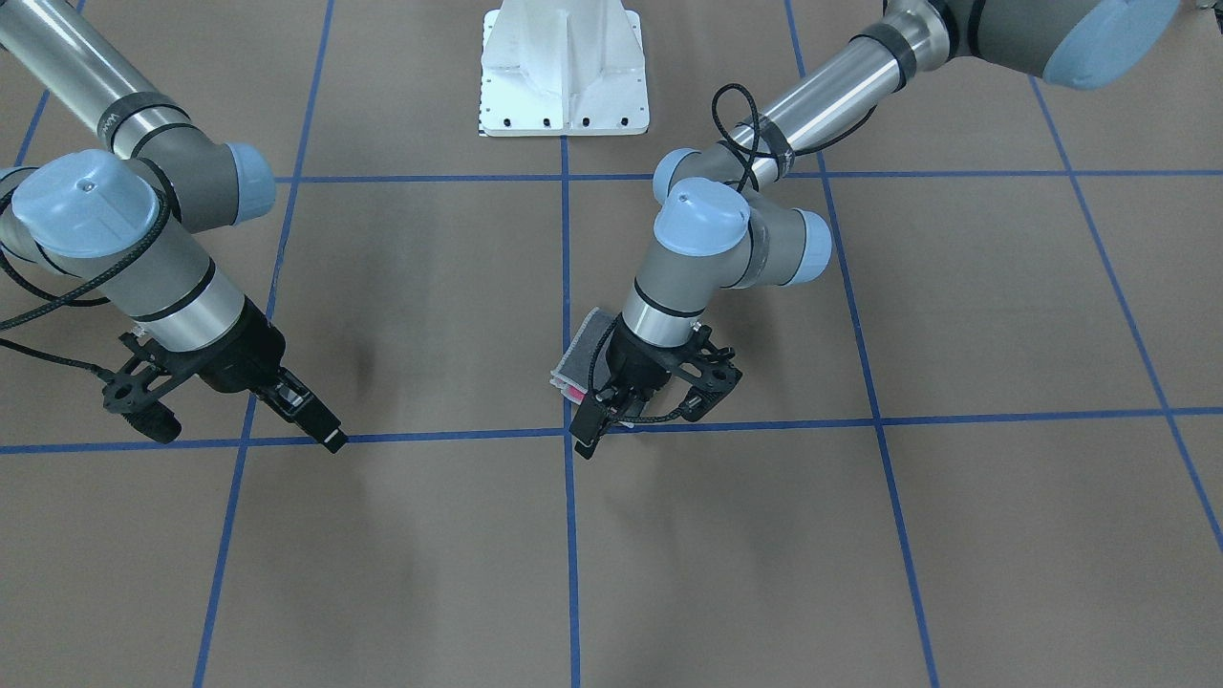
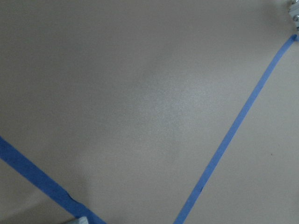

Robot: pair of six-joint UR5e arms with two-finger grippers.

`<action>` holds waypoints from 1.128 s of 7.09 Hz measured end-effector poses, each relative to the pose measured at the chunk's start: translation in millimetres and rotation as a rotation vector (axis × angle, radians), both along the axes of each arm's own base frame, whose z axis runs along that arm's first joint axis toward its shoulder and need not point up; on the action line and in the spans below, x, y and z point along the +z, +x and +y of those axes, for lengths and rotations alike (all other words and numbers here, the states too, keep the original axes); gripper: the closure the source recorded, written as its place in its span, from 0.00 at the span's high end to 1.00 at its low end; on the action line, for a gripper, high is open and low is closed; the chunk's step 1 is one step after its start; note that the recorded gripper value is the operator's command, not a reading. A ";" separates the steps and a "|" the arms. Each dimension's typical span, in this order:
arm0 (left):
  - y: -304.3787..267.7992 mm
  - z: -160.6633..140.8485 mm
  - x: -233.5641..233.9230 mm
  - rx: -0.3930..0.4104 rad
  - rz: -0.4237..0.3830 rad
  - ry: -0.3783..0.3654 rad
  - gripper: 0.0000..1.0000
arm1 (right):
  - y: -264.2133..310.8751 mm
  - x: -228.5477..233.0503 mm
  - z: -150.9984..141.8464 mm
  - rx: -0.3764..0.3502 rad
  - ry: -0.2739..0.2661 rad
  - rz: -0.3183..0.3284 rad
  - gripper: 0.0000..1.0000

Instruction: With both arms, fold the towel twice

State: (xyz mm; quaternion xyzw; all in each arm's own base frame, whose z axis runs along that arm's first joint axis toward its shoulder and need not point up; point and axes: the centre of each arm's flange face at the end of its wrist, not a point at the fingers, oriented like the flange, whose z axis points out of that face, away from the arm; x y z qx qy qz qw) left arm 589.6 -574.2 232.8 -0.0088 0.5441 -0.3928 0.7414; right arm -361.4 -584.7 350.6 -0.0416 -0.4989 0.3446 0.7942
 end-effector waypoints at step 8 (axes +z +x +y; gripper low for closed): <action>-108.5 -66.8 -20.2 0.052 0.050 0.030 1.00 | 54.3 10.7 -20.9 0.020 0.002 -0.003 1.00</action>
